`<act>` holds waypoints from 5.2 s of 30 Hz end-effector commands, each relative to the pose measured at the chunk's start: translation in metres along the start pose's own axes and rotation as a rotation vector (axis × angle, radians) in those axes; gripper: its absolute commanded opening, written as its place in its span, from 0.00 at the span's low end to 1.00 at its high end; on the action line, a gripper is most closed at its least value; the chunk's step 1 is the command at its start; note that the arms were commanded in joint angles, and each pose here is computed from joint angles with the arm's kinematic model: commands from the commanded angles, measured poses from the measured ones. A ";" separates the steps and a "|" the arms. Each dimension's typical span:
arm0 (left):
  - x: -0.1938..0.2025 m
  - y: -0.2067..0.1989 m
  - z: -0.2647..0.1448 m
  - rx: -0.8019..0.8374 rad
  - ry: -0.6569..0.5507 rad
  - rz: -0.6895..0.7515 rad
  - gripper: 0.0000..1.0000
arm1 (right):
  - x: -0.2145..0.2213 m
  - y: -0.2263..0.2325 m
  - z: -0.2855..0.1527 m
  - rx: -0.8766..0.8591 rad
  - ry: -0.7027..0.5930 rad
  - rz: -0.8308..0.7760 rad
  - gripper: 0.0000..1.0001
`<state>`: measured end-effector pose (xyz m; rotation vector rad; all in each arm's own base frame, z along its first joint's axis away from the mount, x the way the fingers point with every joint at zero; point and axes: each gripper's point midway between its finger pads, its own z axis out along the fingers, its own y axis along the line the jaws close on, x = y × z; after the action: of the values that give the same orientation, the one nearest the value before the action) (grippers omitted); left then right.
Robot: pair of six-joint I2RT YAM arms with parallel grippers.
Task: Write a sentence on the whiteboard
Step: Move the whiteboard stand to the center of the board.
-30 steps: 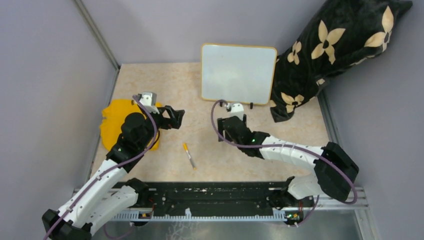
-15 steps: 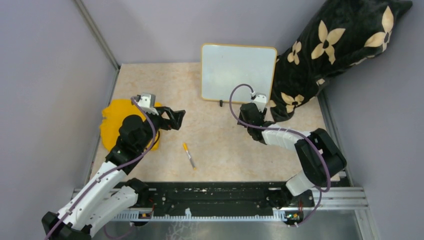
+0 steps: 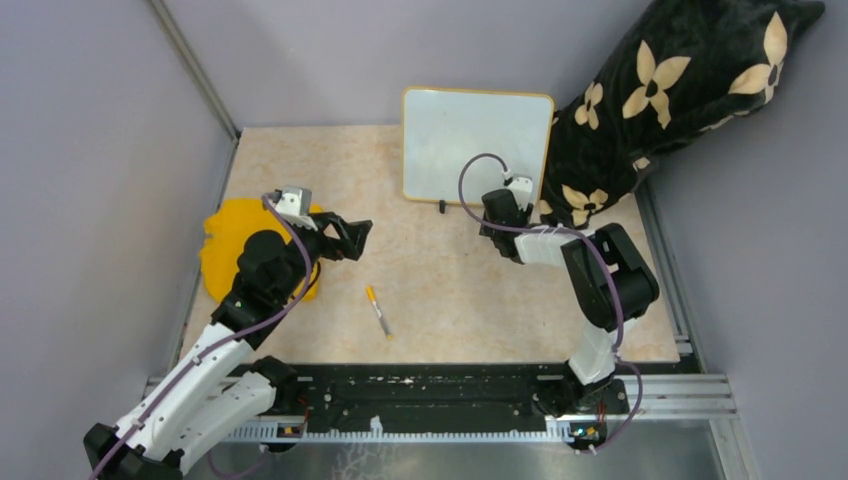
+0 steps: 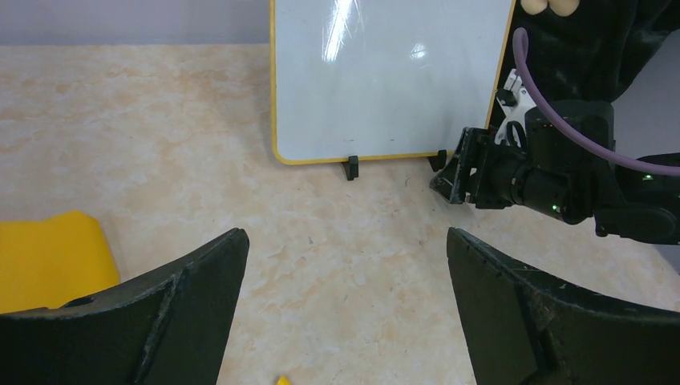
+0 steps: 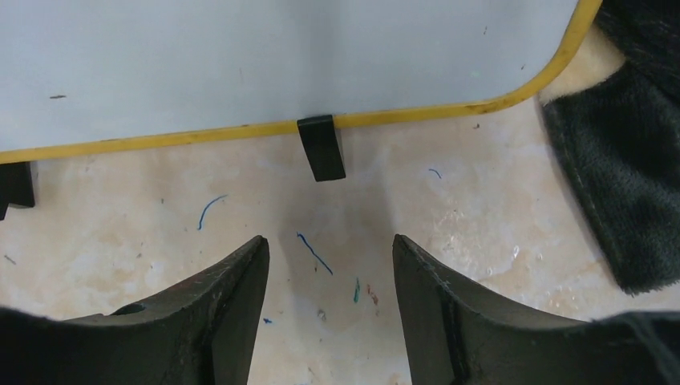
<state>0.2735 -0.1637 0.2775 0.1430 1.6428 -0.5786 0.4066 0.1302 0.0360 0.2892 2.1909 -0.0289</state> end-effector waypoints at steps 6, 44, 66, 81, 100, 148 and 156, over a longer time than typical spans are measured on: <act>-0.002 -0.004 0.002 0.025 -0.018 0.012 0.99 | -0.024 0.006 0.025 -0.015 -0.034 0.013 0.54; 0.003 -0.003 0.005 0.017 -0.001 0.012 0.99 | -0.025 0.003 0.051 0.006 -0.016 -0.060 0.19; -0.003 -0.008 0.001 0.042 -0.017 0.004 0.99 | 0.011 0.020 -0.002 -0.023 -0.036 -0.221 0.00; -0.005 -0.011 -0.001 0.058 -0.022 -0.002 0.99 | 0.053 0.039 -0.071 -0.101 -0.063 -0.336 0.00; -0.002 -0.010 0.001 0.052 -0.014 0.001 0.99 | 0.087 0.027 -0.099 -0.123 -0.046 -0.341 0.00; 0.001 -0.008 0.003 0.045 -0.005 0.008 0.99 | 0.105 0.014 -0.112 -0.190 -0.002 -0.286 0.62; 0.000 -0.008 0.002 0.046 -0.007 0.009 0.99 | 0.108 0.016 -0.129 -0.283 0.019 -0.270 0.71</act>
<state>0.2726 -0.1700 0.2745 0.1700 1.6487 -0.6035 0.2570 0.1741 0.0212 -0.1294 2.1971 0.0428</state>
